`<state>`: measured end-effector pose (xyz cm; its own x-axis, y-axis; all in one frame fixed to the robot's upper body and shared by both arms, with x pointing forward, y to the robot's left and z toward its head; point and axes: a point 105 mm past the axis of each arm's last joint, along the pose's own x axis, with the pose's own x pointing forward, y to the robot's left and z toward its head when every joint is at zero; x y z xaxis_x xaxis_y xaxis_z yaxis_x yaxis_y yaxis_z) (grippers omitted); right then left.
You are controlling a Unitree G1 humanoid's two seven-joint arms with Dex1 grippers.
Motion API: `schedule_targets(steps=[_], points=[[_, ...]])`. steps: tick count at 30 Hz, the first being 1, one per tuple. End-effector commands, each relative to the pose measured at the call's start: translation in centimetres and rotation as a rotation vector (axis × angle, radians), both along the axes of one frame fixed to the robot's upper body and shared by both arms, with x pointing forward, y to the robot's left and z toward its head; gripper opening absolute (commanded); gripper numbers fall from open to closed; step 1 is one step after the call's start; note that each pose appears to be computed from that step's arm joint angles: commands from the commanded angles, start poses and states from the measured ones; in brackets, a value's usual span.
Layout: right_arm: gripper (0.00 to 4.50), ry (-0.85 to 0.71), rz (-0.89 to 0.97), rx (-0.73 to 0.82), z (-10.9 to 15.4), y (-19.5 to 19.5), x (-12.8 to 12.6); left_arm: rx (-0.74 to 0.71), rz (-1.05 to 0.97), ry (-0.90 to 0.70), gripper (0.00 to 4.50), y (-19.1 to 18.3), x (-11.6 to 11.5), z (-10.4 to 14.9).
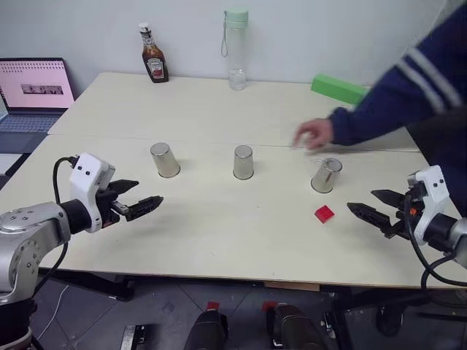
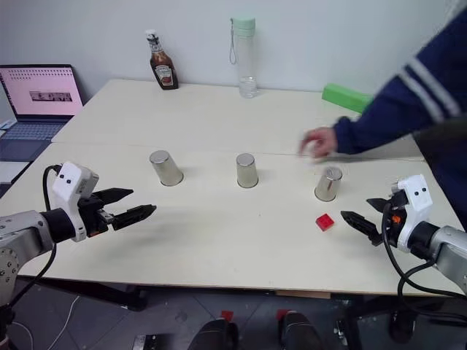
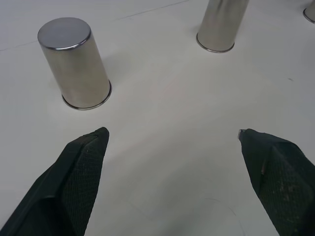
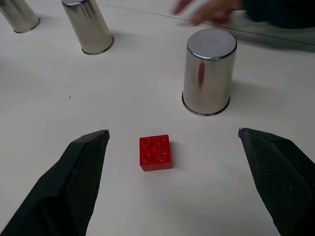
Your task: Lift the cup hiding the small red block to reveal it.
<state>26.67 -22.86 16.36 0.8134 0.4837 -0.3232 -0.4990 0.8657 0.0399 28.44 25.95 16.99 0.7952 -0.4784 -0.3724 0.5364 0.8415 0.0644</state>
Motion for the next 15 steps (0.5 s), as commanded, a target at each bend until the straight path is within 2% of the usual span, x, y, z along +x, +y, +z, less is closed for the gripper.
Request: schedule_targets(steps=[1,15], points=[[4.47,-0.057,0.006,-0.02,1.29,-0.16,0.16,0.021,-0.001,-0.038,4.5,0.42,-0.06,1.0],[4.47,-0.063,0.002,-0.021,1.3,-0.18,0.2,0.033,-0.011,-0.042,4.5,0.69,0.09,1.01]])
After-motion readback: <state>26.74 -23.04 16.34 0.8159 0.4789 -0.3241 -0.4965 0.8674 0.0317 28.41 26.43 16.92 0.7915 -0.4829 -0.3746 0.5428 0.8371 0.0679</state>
